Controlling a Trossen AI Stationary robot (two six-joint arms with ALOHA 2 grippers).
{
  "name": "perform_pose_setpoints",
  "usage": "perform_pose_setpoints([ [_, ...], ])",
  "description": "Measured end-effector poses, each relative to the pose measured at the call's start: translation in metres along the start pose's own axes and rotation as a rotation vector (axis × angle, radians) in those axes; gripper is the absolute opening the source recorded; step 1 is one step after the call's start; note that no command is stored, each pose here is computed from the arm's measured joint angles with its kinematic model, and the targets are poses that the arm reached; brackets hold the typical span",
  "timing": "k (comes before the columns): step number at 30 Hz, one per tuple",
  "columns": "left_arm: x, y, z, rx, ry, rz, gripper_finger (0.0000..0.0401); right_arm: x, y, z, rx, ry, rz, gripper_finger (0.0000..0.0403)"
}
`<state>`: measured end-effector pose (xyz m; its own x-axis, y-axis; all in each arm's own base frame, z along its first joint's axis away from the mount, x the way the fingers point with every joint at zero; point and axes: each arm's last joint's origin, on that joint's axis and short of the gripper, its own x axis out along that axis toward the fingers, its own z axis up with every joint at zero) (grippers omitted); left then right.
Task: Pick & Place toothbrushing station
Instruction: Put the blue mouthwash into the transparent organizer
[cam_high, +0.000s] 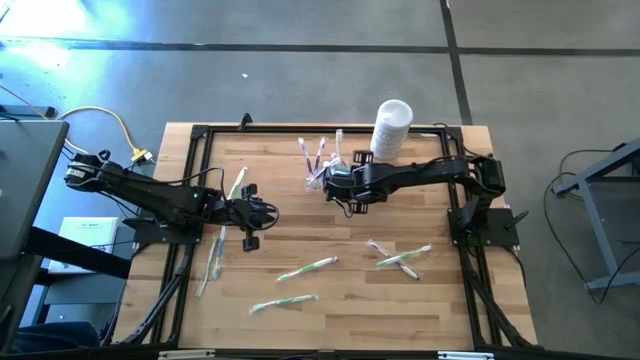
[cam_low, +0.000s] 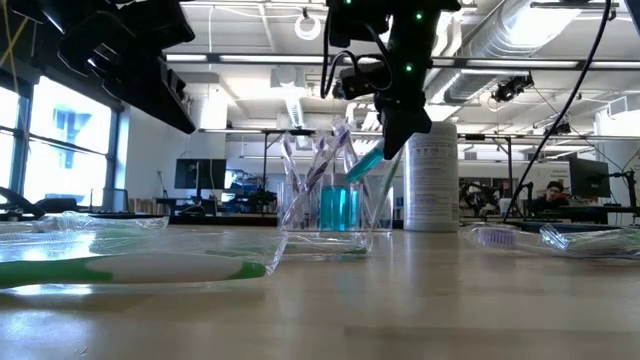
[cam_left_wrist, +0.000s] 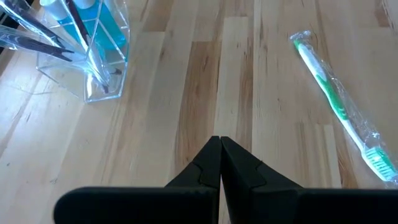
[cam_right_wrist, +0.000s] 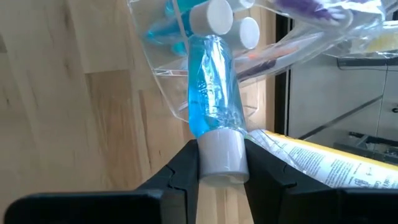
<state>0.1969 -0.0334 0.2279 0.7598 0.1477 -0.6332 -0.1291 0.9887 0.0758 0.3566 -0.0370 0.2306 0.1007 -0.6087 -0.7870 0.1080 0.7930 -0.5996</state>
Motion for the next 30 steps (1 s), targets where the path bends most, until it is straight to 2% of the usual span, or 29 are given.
perform_pose_setpoints([
  [11, 0.0000, 0.0000, 0.0000, 0.000, 0.000, 0.000, 0.0001, 0.0061, -0.0045, 0.0007, -0.011, 0.009, -0.001, 0.0087],
  [18, 0.0000, 0.0000, -0.0001, 0.000, 0.000, 0.000, 0.0001, 0.0072, -0.0050, 0.0048, -0.019, -0.028, 0.042, 0.0087],
  [30, 0.0001, 0.0000, -0.0001, 0.000, 0.000, -0.001, 0.0001, 0.0095, -0.0080, 0.0018, -0.027, -0.002, 0.065, 0.0087],
])
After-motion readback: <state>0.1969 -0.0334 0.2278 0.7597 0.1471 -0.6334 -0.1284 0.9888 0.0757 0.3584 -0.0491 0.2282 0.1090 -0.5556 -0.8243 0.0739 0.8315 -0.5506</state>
